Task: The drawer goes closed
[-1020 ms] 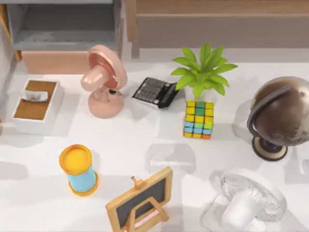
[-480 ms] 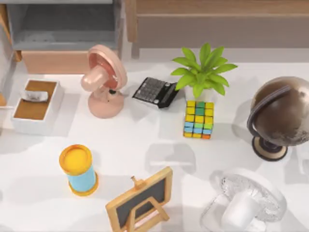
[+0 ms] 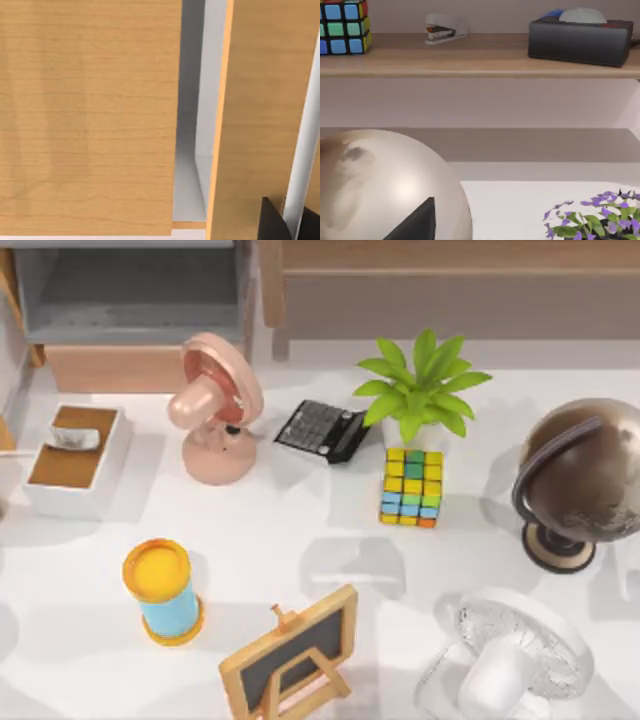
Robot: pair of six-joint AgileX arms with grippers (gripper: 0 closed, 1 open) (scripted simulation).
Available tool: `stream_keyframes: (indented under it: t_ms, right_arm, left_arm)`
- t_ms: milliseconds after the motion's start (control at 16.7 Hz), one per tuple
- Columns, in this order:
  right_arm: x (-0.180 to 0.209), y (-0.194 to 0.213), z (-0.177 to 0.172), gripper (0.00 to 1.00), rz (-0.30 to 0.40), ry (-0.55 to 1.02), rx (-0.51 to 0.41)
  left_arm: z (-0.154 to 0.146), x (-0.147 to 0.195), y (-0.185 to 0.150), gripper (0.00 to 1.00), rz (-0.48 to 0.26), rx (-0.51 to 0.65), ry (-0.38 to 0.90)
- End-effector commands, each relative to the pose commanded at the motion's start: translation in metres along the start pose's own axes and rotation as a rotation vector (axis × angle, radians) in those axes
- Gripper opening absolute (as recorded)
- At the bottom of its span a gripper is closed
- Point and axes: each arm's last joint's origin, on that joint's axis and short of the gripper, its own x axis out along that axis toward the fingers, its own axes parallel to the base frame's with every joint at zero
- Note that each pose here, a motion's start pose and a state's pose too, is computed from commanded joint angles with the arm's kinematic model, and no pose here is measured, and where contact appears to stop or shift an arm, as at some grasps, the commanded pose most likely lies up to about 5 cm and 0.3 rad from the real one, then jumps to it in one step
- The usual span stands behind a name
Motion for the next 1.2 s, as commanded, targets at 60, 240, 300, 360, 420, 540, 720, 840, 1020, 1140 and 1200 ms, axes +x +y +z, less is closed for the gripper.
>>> stream_keyframes:
  t_ms: [60,240,300,360,420,540,720,840,1020,1140,1200]
  right_arm:
    - [0.0,0.0,0.0,1.0,0.0,0.0,0.0]
    - [0.0,0.0,0.0,1.0,0.0,0.0,0.0]
    - [0.0,0.0,0.0,1.0,0.0,0.0,0.0]
    - [0.0,0.0,0.0,1.0,0.0,0.0,0.0]
    - [0.0,0.0,0.0,1.0,0.0,0.0,0.0]
    - [0.0,0.0,0.0,1.0,0.0,0.0,0.0]
    - [0.0,0.0,0.0,1.0,0.0,0.0,0.0]
    - [0.0,0.0,0.0,1.0,0.0,0.0,0.0]
    - [0.0,0.0,0.0,1.0,0.0,0.0,0.0]
    - [0.0,0.0,0.0,1.0,0.0,0.0,0.0]
    - [0.0,0.0,0.0,1.0,0.0,0.0,0.0]
  left_arm:
    - [-0.003,0.002,0.002,0.0,0.007,0.006,0.01]
    - [-0.011,0.015,0.009,0.0,0.022,0.018,0.034]
    - [-0.01,0.022,0.01,0.0,0.02,0.017,0.032]
    - [-0.009,0.03,0.009,0.0,0.016,0.013,0.027]
    - [-0.006,0.038,0.008,0.0,0.011,0.009,0.019]
    - [-0.001,0.053,0.004,0.0,0.003,0.001,0.004]
    - [0.002,0.063,0.001,0.0,-0.002,-0.002,-0.003]
    - [0.002,0.063,0.001,0.0,-0.002,-0.002,-0.003]
    - [-0.001,0.065,0.0,0.0,-0.007,-0.002,0.002]
    - [0.0,0.077,-0.001,0.0,-0.008,0.002,0.0]
    - [-0.001,0.084,0.0,0.0,-0.005,0.003,-0.001]
